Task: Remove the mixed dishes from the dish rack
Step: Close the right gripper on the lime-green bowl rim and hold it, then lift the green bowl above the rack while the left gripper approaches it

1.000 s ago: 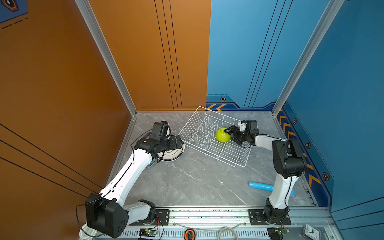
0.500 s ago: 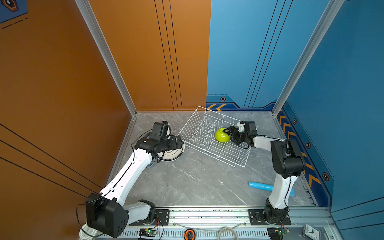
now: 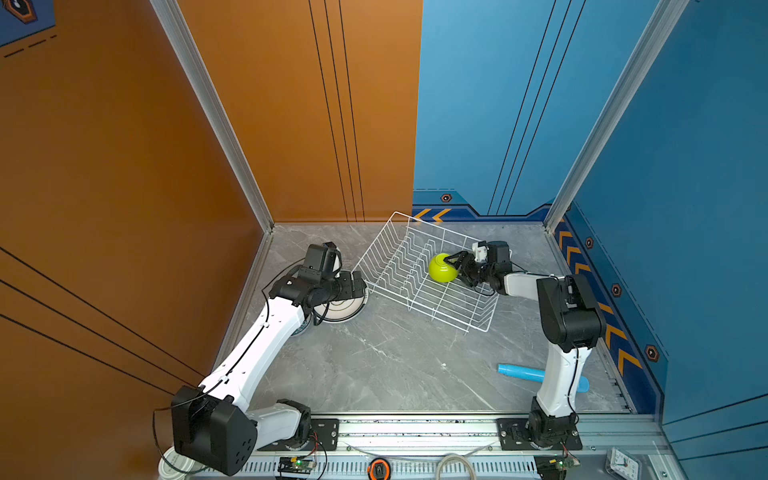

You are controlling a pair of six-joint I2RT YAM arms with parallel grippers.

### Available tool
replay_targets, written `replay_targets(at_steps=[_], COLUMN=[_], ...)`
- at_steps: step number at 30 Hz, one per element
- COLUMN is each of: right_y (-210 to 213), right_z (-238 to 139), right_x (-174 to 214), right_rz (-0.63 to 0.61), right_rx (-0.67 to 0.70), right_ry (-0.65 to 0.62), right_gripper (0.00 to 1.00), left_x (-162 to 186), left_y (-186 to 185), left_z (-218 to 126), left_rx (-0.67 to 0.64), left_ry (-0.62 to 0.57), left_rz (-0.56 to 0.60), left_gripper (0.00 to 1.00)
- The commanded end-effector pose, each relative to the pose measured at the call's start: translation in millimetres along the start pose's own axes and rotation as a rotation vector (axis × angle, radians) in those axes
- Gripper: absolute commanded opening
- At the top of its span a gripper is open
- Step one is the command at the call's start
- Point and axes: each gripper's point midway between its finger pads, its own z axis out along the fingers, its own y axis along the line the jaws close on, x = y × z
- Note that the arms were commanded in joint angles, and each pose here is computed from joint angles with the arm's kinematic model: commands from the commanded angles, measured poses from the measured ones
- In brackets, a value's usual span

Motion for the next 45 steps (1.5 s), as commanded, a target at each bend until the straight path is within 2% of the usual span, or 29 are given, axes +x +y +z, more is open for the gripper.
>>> replay_targets(at_steps=[1,8,16,21,27,35,45], right_y=[-12.0,4.4,4.9,19.2,32.5,67.2,114.5], right_z=[8.3,2.2,2.0,-4.2,-13.2,-25.0,-42.0], right_x=[18.2,11.4,12.6,7.0,-0.6,-19.8,-33.5], right_rz=[0.029,0.017,-0.004,-0.001,0.004,0.058,0.047], right_rx=[0.037,0.007,0.044,0.007,-0.027,-0.188,-0.326], right_ry=[0.061,0.047,0.073,0.054,0.032,-0.021,-0.045], right_gripper=[0.72,0.72,0.72,0.61,0.58,0.52,0.51], left_x=[-2.6,-5.7,-2.0,-3.9,-7.0,-16.1,-24.8], left_y=[-2.9,-4.4,-3.3,-4.9,-11.8,-21.3,-32.8], left_z=[1.0,-1.7,1.1,1.4,0.7,-2.0,-3.4], left_rx=[0.013,0.013,0.012,0.016,0.035,0.059,0.096], left_ry=[0.005,-0.007,0.005,0.002,-0.001,-0.028,-0.061], left_rz=[-0.008,-0.006,-0.005,-0.006,0.001,0.005,-0.012], left_gripper=[0.98,0.98,0.98,0.98,0.98,0.98,0.98])
